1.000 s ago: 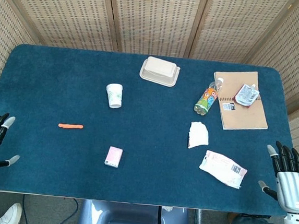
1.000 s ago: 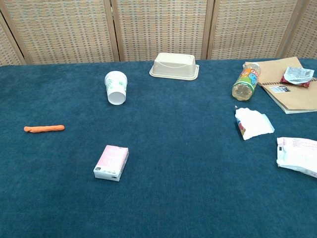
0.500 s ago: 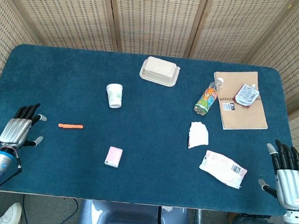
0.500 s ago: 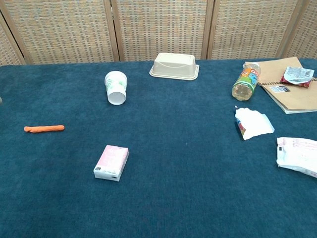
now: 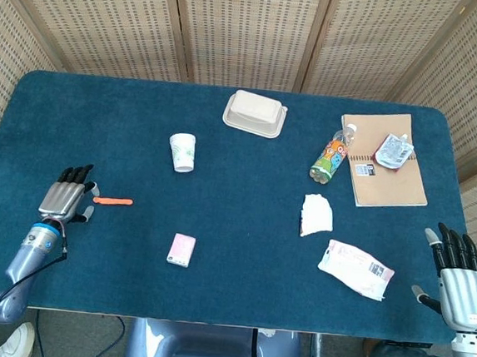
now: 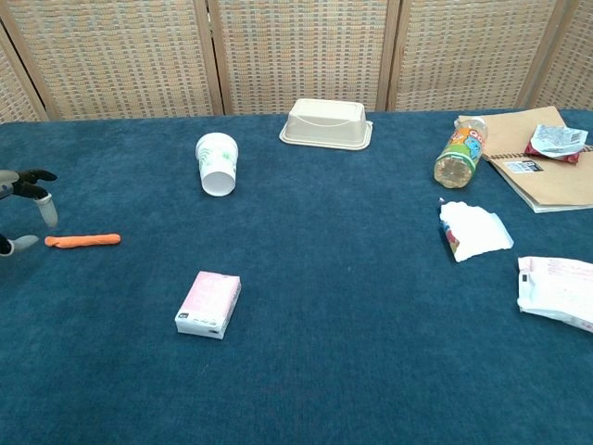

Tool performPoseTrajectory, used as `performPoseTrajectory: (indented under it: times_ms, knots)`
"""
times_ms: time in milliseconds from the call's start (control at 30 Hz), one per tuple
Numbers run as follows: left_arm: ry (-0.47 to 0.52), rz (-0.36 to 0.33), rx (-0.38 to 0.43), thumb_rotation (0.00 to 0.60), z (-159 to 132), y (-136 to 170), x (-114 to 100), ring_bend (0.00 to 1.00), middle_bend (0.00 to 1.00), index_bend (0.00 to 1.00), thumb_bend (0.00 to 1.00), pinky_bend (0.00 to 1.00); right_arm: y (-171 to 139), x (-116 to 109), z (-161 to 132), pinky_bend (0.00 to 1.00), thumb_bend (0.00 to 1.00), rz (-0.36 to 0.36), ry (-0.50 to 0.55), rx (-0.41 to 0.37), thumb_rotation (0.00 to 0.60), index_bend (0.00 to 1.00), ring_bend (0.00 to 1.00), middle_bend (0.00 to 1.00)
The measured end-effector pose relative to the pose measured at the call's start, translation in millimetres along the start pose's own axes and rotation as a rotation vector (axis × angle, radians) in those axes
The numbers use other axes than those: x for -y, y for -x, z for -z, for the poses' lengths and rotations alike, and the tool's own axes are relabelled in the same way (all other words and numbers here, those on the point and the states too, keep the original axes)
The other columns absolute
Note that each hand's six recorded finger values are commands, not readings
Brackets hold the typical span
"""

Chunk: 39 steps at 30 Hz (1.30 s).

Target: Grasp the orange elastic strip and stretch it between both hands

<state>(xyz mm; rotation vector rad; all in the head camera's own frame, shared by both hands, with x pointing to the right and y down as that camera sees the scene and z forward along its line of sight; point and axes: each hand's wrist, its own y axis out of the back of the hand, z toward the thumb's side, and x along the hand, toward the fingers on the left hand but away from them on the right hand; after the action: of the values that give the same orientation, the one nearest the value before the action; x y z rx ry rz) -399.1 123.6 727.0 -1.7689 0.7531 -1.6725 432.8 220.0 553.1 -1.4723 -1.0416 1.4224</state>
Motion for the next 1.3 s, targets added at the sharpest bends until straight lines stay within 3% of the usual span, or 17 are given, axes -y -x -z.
performPoseTrajectory:
  times_ms: [1300]
  knots:
    - [0.005,0.024,-0.048,0.6,-11,-25,23,0.0,0.0,0.49,0.45,0.0,2,6,5,0.0,0.0,-0.02,0.013,0.011,0.6,0.0,0.0,0.0]
